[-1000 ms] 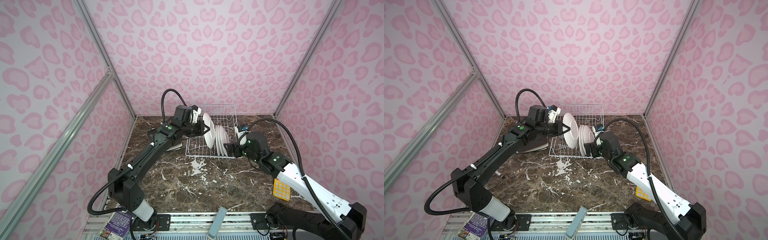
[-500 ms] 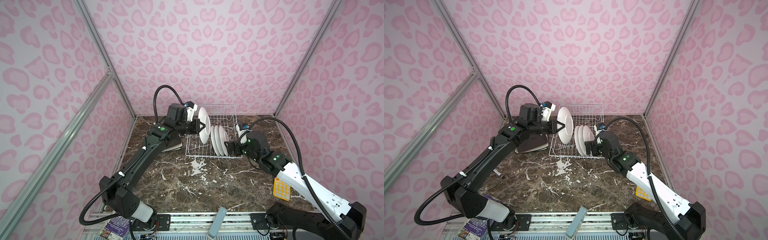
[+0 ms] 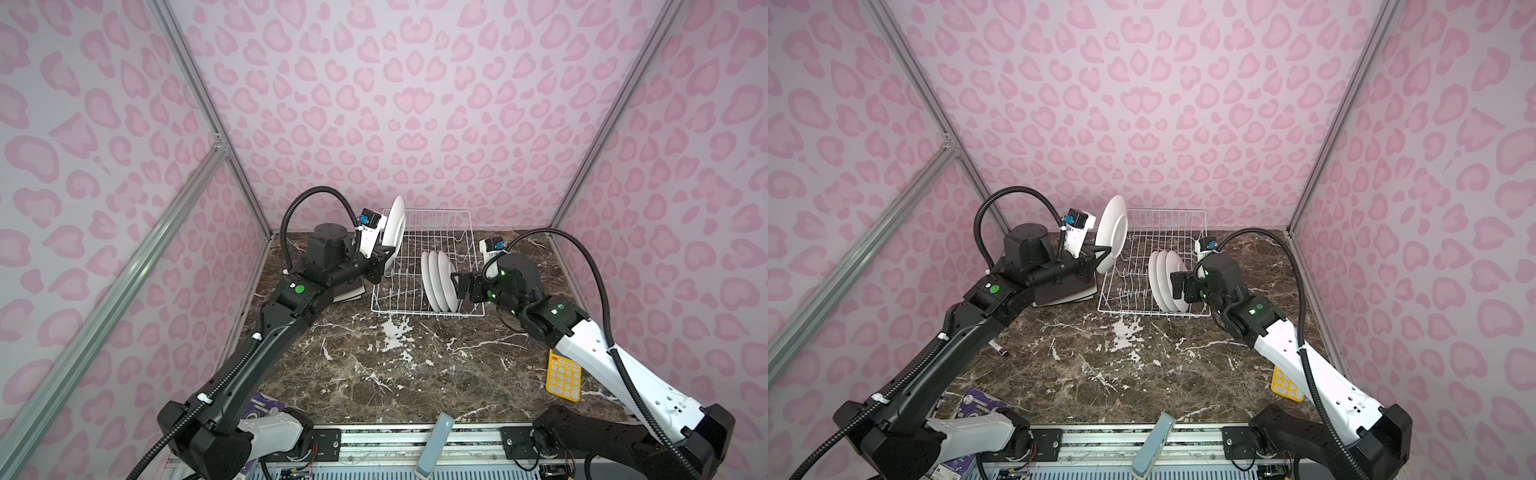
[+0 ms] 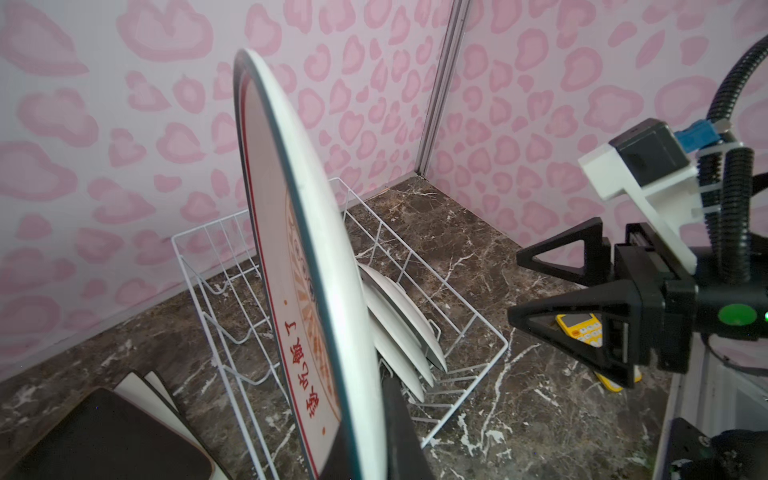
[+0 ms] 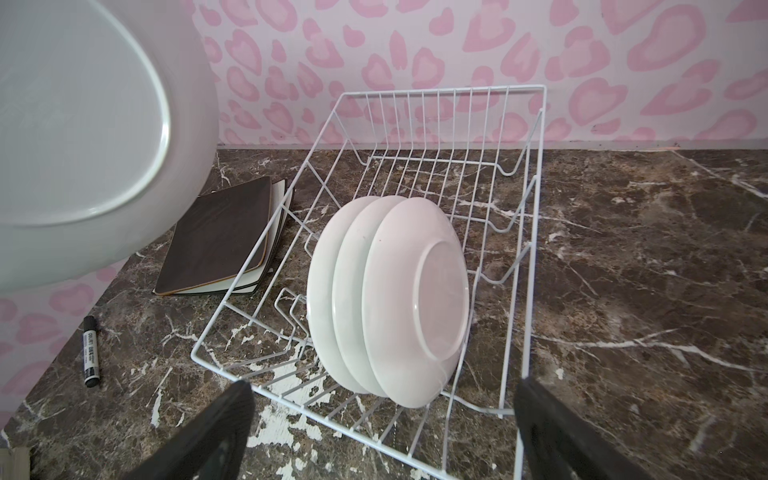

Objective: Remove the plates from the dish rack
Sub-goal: 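Lift the printed plate upward out of the rack with the left gripper, then swing the printed plate over the rack with left while right grasps its rim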

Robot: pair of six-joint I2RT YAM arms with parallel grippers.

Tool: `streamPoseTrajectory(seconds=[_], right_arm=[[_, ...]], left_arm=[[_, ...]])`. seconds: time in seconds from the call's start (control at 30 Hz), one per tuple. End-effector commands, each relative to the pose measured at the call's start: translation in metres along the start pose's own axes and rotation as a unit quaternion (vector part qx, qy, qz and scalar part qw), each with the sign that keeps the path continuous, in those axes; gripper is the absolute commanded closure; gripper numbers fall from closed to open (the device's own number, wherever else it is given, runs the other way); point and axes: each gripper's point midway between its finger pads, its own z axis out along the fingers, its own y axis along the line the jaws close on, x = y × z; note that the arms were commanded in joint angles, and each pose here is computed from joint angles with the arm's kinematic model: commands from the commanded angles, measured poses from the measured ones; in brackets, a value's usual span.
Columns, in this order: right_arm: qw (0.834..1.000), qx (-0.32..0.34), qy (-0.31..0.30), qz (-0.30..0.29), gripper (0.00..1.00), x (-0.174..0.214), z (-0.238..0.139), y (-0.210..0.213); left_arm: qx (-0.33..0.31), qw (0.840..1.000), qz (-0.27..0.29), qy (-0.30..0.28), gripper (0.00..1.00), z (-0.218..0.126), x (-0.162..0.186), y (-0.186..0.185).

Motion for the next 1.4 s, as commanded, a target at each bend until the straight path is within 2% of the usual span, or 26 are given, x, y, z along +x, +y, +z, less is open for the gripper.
streamPoseTrajectory(seconds=[0.0,0.2,0.43,0.7,0.87,1.07,1.2,1.37], right_arm=[[1.0,-0.014,-0.004,0.026,0.01,-0.004,-0.002,0.004],[0.998,-0.03,-0.011,0.046,0.01,-0.013,-0.003,0.008],[0.994,-0.064,-0.037,0.082,0.01,-0.031,-0.004,0.016],[0.99,-0.085,-0.044,0.104,0.01,-0.045,-0.003,0.022],[0.986,-0.089,-0.063,0.126,0.01,-0.06,-0.006,0.018],[0.981,-0.101,-0.088,0.142,0.01,-0.077,-0.009,0.016],[0.98,-0.113,-0.074,0.147,0.08,-0.079,-0.003,0.02],[0.98,-0.115,-0.032,0.159,0.11,-0.068,0.014,0.024]], left_arm=[[-0.03,0.996,0.078,-0.03,0.97,-0.001,-0.009,0.008],[-0.039,0.99,0.137,-0.001,0.97,0.004,0.015,0.004],[-0.037,0.985,0.168,0.003,0.97,0.009,0.022,-0.004],[-0.056,0.964,0.257,0.044,0.97,0.024,0.044,-0.017],[-0.063,0.952,0.295,0.048,0.97,0.031,0.05,-0.028],[-0.089,0.921,0.374,0.059,0.97,0.044,0.059,-0.042],[-0.107,0.896,0.424,0.077,0.97,0.054,0.071,-0.046],[-0.128,0.869,0.471,0.085,0.97,0.063,0.08,-0.051]])
